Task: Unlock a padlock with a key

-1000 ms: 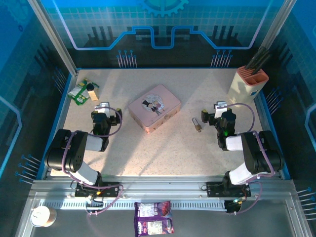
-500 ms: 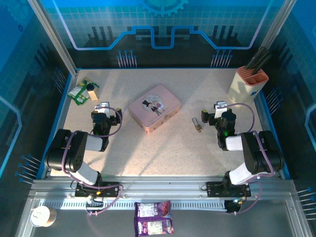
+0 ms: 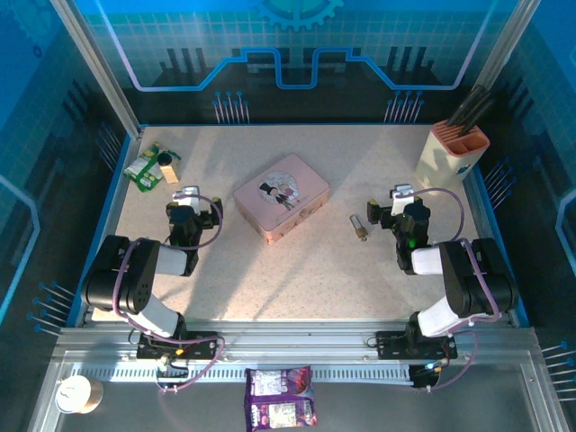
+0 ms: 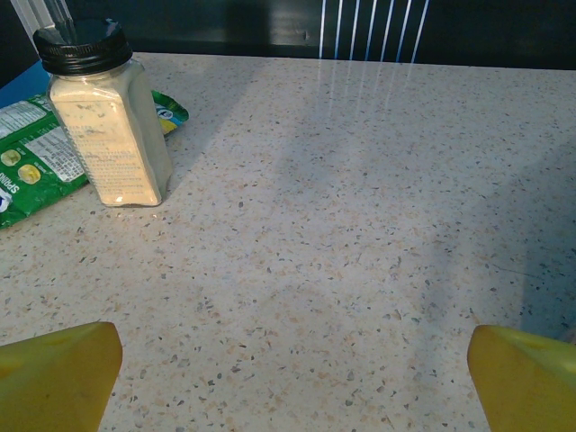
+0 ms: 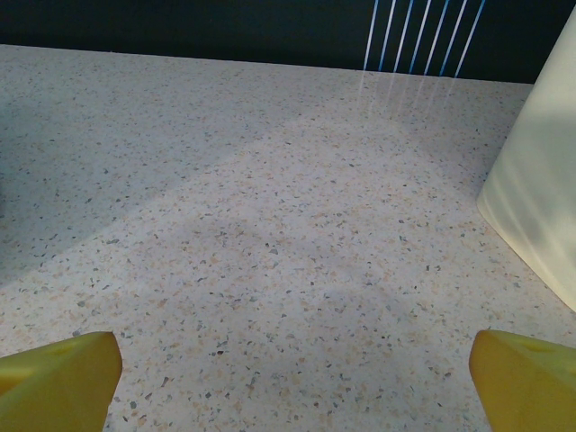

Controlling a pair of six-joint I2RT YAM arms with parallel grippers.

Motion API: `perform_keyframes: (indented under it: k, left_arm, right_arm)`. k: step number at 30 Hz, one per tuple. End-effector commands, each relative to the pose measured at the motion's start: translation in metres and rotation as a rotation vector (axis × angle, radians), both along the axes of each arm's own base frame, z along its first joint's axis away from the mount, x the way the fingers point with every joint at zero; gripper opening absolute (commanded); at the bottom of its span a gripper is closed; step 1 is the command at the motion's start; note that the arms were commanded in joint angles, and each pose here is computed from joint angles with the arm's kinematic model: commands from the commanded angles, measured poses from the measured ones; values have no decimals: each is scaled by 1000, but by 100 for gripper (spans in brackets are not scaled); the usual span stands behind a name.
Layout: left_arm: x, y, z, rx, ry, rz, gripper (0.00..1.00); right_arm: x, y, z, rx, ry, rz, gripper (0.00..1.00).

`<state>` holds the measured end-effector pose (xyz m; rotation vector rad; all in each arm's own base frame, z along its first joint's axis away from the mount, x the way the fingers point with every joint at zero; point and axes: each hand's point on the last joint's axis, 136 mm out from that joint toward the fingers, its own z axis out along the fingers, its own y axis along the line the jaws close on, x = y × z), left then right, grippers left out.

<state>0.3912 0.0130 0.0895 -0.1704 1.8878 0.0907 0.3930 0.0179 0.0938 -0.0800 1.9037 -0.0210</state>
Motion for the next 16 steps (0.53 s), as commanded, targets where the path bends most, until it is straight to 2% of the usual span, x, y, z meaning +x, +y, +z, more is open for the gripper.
perform_keyframes:
  k: [1,14,16]
  left_arm:
    - [3,3,8,-18,-27,14,99]
    - [3,4,8,-17,-27,15,99]
    - [-2,-3,8,-9,-40,-18,99]
  right_arm:
    - [5,1,6,-14,-17,-5,100]
    - [5,1,5,-17,-15,-7,100]
    - [2,1,6,-23,-31,-11,100]
